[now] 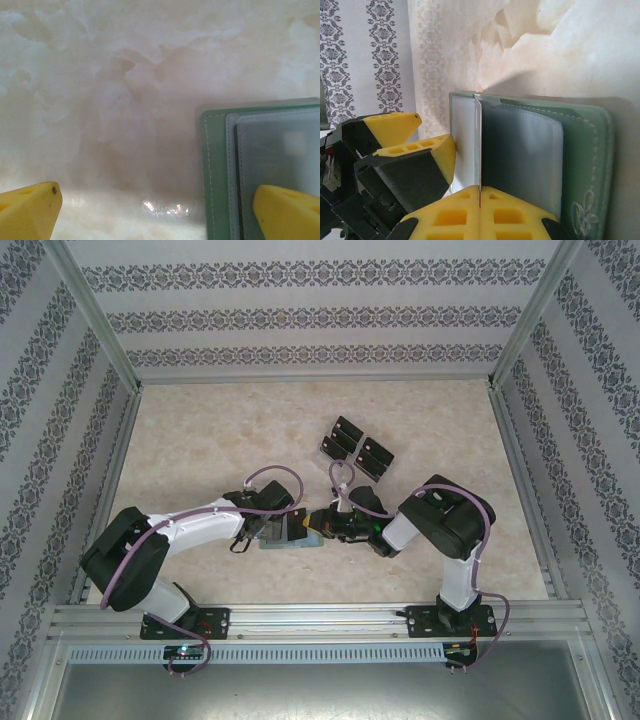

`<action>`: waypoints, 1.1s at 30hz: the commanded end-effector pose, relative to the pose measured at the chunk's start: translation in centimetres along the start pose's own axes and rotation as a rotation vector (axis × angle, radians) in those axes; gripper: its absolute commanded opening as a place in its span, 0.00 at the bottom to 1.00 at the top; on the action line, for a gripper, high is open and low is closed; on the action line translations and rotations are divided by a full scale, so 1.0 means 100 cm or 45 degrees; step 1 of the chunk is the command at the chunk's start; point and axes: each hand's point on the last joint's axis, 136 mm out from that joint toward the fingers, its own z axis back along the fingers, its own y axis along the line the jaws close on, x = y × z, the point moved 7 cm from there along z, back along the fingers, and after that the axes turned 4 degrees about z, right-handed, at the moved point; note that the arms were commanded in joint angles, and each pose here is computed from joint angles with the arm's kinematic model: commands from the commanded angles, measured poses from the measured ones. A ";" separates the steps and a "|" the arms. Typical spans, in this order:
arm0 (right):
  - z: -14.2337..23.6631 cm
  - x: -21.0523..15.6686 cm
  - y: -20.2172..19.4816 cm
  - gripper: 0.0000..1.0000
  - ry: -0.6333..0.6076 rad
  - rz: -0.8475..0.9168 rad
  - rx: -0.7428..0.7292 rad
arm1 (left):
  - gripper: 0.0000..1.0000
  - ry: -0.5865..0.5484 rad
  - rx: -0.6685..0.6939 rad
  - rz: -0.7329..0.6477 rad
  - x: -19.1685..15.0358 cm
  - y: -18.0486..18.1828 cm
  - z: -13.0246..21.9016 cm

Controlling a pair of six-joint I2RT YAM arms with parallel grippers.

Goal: Put the credit cards into the card holder
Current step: Insert the credit card into the card slot.

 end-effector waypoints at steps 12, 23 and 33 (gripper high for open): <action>-0.001 -0.017 -0.006 0.00 0.002 0.006 -0.028 | 1.00 0.100 0.104 -0.054 -0.021 0.015 -0.011; 0.005 -0.022 -0.010 0.00 -0.007 -0.006 -0.057 | 1.00 0.098 0.105 -0.054 -0.020 0.015 -0.011; -0.001 -0.026 -0.012 0.00 0.010 -0.064 -0.072 | 1.00 0.094 0.101 -0.052 -0.020 0.015 -0.011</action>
